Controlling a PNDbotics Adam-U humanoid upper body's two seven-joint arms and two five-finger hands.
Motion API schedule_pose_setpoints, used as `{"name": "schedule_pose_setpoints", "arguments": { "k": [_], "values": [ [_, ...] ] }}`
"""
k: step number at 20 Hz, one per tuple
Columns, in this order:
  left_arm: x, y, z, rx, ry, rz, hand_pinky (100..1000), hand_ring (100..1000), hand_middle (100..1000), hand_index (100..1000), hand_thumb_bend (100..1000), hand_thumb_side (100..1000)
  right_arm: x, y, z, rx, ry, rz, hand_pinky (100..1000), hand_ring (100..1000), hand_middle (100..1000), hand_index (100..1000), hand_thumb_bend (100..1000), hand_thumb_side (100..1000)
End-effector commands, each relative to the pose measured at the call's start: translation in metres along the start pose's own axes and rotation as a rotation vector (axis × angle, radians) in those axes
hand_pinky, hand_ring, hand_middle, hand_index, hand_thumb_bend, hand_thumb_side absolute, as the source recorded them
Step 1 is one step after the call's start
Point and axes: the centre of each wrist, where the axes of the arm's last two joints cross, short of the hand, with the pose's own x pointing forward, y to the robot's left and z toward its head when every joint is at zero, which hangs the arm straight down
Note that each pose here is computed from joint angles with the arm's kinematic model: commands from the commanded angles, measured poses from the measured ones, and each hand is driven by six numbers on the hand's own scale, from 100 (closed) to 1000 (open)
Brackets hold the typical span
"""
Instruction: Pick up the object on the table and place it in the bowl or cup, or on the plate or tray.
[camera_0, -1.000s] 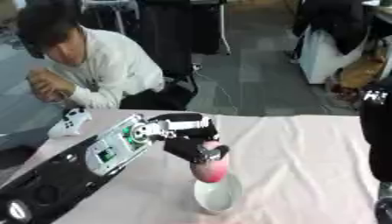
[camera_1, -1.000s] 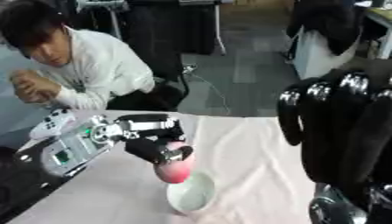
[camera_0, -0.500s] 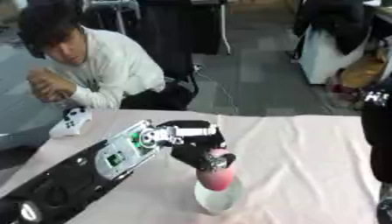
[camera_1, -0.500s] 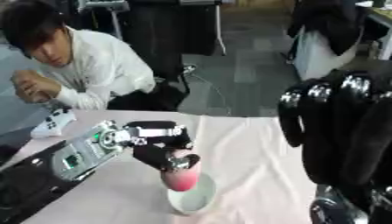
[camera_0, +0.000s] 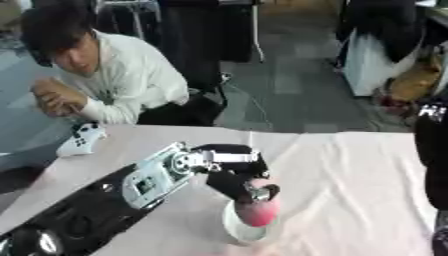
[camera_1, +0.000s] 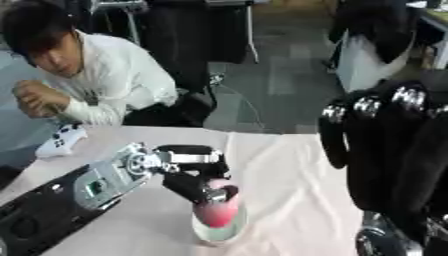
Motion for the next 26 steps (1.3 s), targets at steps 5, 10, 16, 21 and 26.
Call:
{"name": "schedule_pose_setpoints", "arguments": {
  "k": [5, 10, 16, 21, 26],
  "values": [
    [-0.013, 0.003, 0.009, -0.028, 0.053, -0.154, 100, 100, 113, 381, 100, 545, 0.002, 0.002, -0.005, 0.010, -0.021, 0.000, 100, 100, 100, 256, 701, 661],
    [-0.029, -0.003, 0.010, -0.053, 0.089, -0.240, 100, 100, 118, 379, 100, 542, 0.002, 0.002, -0.006, 0.012, -0.022, 0.000, 100, 100, 100, 256, 703, 661],
    [-0.043, -0.004, 0.005, -0.055, 0.105, -0.316, 100, 100, 128, 382, 100, 539, 0.002, 0.002, -0.006, 0.013, -0.024, 0.000, 100, 100, 100, 256, 704, 662],
    [-0.058, -0.007, 0.000, -0.060, 0.125, -0.349, 100, 100, 138, 394, 100, 537, 0.002, 0.002, -0.006, 0.013, -0.025, -0.001, 100, 100, 100, 256, 711, 666],
    [-0.067, -0.008, -0.004, -0.028, 0.132, -0.374, 100, 100, 155, 407, 100, 537, 0.002, 0.003, -0.007, 0.012, -0.027, -0.002, 100, 100, 100, 257, 716, 670]
  ]
}}
